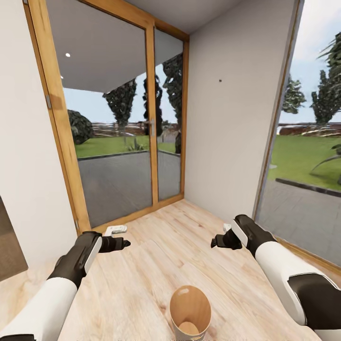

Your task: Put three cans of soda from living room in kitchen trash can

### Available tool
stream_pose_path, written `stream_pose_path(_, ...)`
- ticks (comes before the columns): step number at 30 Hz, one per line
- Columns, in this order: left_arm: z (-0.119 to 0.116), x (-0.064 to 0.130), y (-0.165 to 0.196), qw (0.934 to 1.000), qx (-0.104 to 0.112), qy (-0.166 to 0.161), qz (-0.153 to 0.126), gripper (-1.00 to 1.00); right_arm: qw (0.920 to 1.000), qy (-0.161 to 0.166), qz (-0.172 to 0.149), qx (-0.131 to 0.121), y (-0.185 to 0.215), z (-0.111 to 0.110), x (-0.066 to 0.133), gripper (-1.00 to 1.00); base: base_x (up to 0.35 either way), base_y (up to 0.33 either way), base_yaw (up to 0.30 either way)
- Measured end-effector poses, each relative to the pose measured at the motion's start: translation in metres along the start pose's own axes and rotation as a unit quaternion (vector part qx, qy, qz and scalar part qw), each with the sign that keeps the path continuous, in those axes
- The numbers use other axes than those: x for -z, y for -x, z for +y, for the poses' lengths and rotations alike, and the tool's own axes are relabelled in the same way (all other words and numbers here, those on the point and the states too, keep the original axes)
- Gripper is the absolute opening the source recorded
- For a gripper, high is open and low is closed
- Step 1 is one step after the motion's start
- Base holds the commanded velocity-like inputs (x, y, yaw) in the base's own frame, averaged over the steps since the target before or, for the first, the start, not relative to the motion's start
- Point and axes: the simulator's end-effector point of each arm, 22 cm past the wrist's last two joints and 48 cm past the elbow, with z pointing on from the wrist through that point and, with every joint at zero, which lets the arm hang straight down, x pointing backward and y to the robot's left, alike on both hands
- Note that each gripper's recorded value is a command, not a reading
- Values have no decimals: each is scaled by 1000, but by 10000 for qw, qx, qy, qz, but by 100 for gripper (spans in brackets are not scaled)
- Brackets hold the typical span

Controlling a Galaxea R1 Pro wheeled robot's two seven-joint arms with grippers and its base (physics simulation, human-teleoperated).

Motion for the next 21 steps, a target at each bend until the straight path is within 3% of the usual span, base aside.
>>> stream_pose_path(21, 6, -25, -36, 10000, -5, -13, -22, 100, 10000, 19, -7, -6, -28, -4, -35, 100, 0, 0, 0)
